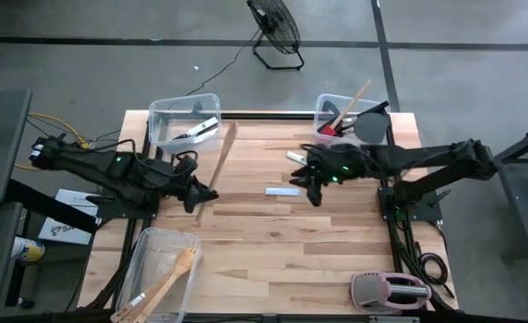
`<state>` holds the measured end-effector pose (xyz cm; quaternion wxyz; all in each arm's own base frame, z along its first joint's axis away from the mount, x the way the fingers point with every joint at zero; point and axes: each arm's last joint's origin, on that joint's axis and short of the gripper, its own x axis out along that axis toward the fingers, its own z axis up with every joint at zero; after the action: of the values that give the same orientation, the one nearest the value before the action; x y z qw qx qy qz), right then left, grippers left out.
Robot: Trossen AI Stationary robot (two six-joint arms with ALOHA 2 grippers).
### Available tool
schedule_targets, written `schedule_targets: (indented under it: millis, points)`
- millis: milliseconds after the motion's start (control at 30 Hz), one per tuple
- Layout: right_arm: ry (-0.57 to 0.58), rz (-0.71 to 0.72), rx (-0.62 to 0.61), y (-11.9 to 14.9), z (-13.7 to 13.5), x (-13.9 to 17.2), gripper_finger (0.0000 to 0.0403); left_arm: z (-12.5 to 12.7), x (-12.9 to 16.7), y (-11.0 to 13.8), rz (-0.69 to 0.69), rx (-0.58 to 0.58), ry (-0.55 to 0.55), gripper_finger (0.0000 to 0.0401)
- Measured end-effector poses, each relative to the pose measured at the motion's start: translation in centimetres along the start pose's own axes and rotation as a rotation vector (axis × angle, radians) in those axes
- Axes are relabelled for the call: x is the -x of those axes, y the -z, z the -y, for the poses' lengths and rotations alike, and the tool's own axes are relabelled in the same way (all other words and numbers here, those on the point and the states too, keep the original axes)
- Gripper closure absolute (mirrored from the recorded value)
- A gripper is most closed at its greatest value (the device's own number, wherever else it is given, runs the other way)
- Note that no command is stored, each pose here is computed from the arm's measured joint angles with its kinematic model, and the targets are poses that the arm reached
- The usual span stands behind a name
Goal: Pick & Place Kitchen Items
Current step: Put the brown serving spoon into the bottom transparent bin
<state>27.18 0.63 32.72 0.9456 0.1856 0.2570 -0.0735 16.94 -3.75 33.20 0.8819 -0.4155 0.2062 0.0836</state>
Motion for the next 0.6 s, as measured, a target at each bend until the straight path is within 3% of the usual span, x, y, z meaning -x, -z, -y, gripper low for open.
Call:
schedule_targets:
  millis: [367,600]
  points:
    - [-0.201,0.342,-0.261,6.1,1.7,5.6,0.0296,0.0,0.6,0.4,0.004,-0.015,-0.011,0.0321]
    - [-0.083,0.313,-0.360,9.3,4.1,8.6,0.0296,-0.2,0.8,0.6,-0.044,-0.006,-0.005,0.0321]
